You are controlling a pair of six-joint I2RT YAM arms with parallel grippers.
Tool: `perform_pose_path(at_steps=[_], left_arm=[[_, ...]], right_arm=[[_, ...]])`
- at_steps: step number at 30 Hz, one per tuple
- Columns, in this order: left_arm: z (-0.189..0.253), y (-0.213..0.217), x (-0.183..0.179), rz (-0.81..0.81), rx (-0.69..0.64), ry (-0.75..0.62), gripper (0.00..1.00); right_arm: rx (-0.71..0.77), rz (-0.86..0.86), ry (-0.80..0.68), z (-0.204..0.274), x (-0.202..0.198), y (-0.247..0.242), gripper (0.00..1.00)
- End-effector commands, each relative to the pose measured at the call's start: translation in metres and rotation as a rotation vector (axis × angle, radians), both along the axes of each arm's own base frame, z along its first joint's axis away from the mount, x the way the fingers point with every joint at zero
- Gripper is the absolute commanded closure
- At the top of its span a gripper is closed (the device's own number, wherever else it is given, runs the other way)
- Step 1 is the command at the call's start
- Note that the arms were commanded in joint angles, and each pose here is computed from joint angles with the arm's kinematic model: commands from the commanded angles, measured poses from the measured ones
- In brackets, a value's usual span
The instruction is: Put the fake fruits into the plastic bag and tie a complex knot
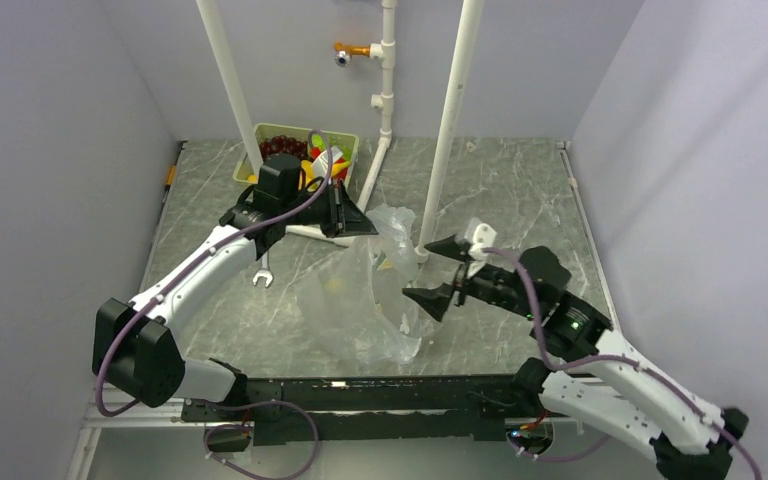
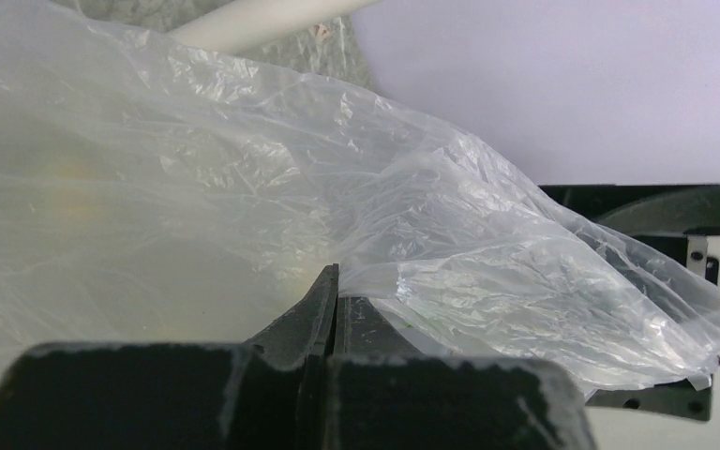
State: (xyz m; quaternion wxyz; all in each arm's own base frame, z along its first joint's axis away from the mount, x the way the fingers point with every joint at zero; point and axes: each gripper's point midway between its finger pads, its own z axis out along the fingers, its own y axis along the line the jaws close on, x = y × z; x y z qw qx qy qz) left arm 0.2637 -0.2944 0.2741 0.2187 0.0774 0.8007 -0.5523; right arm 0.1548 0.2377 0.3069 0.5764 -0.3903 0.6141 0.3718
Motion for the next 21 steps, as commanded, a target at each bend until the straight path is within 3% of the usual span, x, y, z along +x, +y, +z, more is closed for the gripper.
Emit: perform_pose_path(at_steps=[1,4,8,16,21], left_arm=[[0.016,-0.005,-0.003,-0.042,-0.061,-0.015,1.00],[0.022,-0.005,-0.012,-0.094,-0.080,-0.047,1.00],[0.033,-0.003,-0.035,-0.221,-0.119,-0.109,1.00],[0.041,-0.003,-0.070,-0.457,-0.132,-0.211,1.00],[0.042,-0.009,-0.107,-0.656,-0.123,-0.270,1.00]], right_arm=[[0.007,-0.301,-0.233,0.028,0.048,-0.001,0.00],[0.008,-0.472,-0.256,0.034,0.073,-0.012,0.00],[0.010,-0.505,-0.332,0.037,0.078,-0.016,0.00],[0.033,-0.166,-0.557,0.050,0.031,0.014,0.00],[-0.013,-0.056,-0.557,0.056,0.021,0.026,0.00]])
